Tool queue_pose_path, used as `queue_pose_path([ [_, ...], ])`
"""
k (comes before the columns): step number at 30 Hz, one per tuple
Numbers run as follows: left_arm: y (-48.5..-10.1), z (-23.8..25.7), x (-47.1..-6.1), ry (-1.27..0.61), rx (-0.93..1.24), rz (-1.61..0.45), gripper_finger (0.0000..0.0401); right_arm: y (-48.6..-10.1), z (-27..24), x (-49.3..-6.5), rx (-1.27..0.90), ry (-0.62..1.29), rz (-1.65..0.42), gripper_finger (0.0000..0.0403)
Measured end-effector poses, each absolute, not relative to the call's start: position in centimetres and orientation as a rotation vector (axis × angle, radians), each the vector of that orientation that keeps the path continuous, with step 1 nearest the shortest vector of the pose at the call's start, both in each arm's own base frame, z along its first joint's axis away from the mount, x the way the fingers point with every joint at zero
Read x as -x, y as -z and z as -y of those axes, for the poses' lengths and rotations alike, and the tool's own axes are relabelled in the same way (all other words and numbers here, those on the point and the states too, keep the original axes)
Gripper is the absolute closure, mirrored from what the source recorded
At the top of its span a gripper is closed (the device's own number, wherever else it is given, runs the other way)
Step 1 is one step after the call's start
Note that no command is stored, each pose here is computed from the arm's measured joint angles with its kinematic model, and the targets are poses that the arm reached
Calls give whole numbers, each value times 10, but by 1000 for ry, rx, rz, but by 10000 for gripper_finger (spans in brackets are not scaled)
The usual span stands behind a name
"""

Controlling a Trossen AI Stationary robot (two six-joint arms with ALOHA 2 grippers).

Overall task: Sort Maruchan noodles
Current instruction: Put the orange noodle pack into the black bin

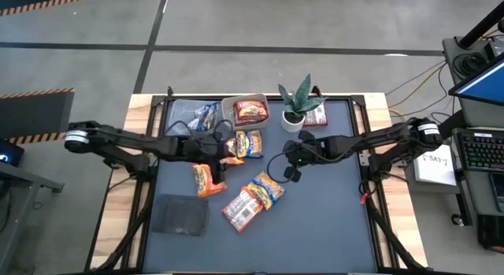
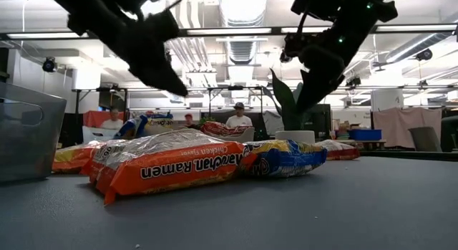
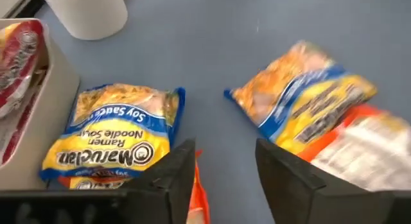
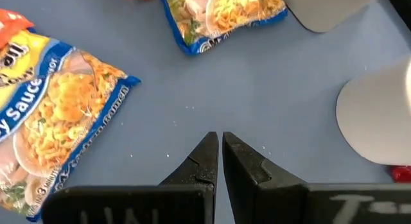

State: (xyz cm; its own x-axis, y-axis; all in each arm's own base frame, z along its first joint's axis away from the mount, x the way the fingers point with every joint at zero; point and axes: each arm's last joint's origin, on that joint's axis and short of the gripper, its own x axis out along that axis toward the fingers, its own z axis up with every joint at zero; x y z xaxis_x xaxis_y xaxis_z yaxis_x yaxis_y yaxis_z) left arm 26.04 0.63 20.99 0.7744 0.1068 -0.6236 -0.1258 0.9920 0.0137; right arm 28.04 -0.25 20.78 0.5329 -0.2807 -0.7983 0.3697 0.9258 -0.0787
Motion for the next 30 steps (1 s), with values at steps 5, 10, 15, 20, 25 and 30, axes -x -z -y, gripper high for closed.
queue_pose_path([
  [5,-183,-7,-276,-129,-52,-777,232,-202,3,-279,-84,385,-950,390],
  [10,-160,-8,-290,-135,-113,-869,236,-190,3,-274,-78,398,-939,390],
  [15,-144,-9,-303,-132,-161,-926,246,-181,3,-271,-81,397,-923,390],
  [20,-133,-11,-309,-194,-209,-968,256,-177,3,-269,-85,400,-927,390],
  [25,-128,-14,-308,-280,-250,-990,270,-179,4,-272,-91,398,-888,390],
  [30,-124,-14,-305,-299,-253,-998,324,-184,4,-277,-75,379,-822,390],
])
